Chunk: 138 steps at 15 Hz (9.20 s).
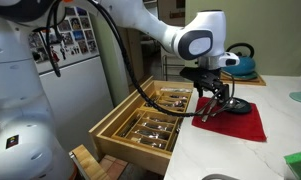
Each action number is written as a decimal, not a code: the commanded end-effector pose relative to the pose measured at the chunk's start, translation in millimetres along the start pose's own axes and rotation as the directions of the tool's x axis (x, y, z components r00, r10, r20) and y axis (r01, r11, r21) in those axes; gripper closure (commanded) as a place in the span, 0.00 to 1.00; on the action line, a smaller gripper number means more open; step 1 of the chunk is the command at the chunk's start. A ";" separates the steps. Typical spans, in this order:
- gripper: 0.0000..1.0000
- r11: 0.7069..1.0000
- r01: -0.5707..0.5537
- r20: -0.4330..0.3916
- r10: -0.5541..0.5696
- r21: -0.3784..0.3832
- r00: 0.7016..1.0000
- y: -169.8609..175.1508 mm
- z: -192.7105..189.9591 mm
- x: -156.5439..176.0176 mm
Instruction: Put the spoon into the drawer
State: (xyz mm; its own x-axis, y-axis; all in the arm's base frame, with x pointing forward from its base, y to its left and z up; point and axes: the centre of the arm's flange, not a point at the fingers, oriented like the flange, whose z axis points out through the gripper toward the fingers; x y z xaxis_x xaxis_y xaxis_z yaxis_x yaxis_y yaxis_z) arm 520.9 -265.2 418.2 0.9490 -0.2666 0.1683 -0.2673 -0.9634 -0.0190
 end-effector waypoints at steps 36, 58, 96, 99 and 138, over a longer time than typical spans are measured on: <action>0.65 0.996 -0.072 -0.004 0.072 -0.053 0.997 11.9 64.0 52.8; 0.99 0.997 -0.048 -0.030 0.047 -0.056 0.998 -4.2 24.7 47.5; 0.99 0.691 -0.575 0.186 0.557 0.438 0.810 -256.8 78.0 -26.9; 0.99 0.629 -0.621 0.148 0.637 0.468 0.757 -277.7 108.5 -22.1; 0.99 0.353 -0.802 0.238 0.828 0.482 0.507 -313.1 232.9 -10.7</action>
State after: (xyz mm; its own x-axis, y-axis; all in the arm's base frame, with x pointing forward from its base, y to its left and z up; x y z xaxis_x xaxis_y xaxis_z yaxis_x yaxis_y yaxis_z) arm 635.4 32.3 205.5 0.3304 -0.9282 -0.1711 -0.7757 -0.1638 -0.6094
